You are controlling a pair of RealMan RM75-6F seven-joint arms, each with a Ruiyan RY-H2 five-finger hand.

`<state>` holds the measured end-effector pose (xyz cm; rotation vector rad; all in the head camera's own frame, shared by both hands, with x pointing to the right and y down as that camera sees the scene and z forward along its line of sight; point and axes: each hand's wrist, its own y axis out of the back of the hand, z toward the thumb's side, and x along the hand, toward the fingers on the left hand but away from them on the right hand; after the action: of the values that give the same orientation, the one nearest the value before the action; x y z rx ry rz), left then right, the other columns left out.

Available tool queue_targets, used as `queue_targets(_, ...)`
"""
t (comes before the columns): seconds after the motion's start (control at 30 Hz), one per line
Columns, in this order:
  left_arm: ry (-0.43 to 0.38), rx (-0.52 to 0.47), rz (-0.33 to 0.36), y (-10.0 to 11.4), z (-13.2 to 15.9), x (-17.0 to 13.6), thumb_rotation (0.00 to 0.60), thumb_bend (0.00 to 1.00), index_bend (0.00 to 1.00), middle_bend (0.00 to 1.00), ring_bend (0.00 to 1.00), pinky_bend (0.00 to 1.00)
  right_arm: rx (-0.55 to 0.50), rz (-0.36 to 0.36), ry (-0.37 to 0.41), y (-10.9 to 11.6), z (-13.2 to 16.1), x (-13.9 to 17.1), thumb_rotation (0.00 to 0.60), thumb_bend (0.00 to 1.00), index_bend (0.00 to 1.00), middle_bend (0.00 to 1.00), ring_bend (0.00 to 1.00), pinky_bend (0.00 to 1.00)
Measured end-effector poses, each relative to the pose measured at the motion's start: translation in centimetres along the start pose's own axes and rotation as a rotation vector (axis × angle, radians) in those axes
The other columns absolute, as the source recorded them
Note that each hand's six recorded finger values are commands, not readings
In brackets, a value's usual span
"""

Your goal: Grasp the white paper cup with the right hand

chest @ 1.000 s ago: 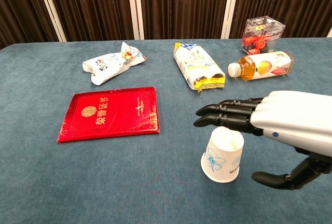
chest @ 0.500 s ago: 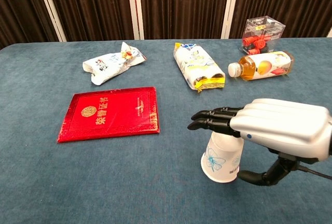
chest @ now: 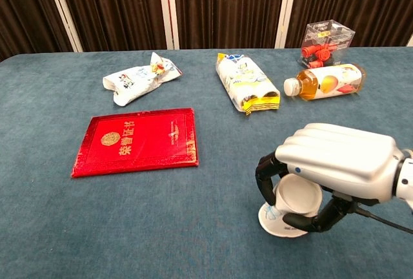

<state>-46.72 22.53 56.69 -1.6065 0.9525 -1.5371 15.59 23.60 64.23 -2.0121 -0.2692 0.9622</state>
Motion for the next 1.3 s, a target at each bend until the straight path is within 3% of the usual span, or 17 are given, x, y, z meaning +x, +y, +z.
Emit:
queue_targets(0.33,0.003,-0.003,-0.004,0.0,0.0,0.0,0.600,0.00,0.00,0.00,0.00,0.02,0.040,-0.071,-0.058,2.6,-1.9,-0.2,0.600,0.39,0.57,0.43,0.47,0.54)
queue_targets(0.53,0.000,0.003,-0.005,-0.1,0.1,0.0,0.600,0.00,0.00,0.00,0.00,0.02,0.112,-0.055,-0.112,3.3,-4.1,0.2,0.600,0.39,0.57,0.43,0.47,0.54)
queue_targets(1.3,-0.002,0.003,-0.011,-0.2,0.2,-0.1,0.600,0.00,0.00,0.00,0.00,0.02,0.119,-0.041,-0.273,2.2,-9.0,0.1,0.600,0.39,0.57,0.42,0.47,0.53)
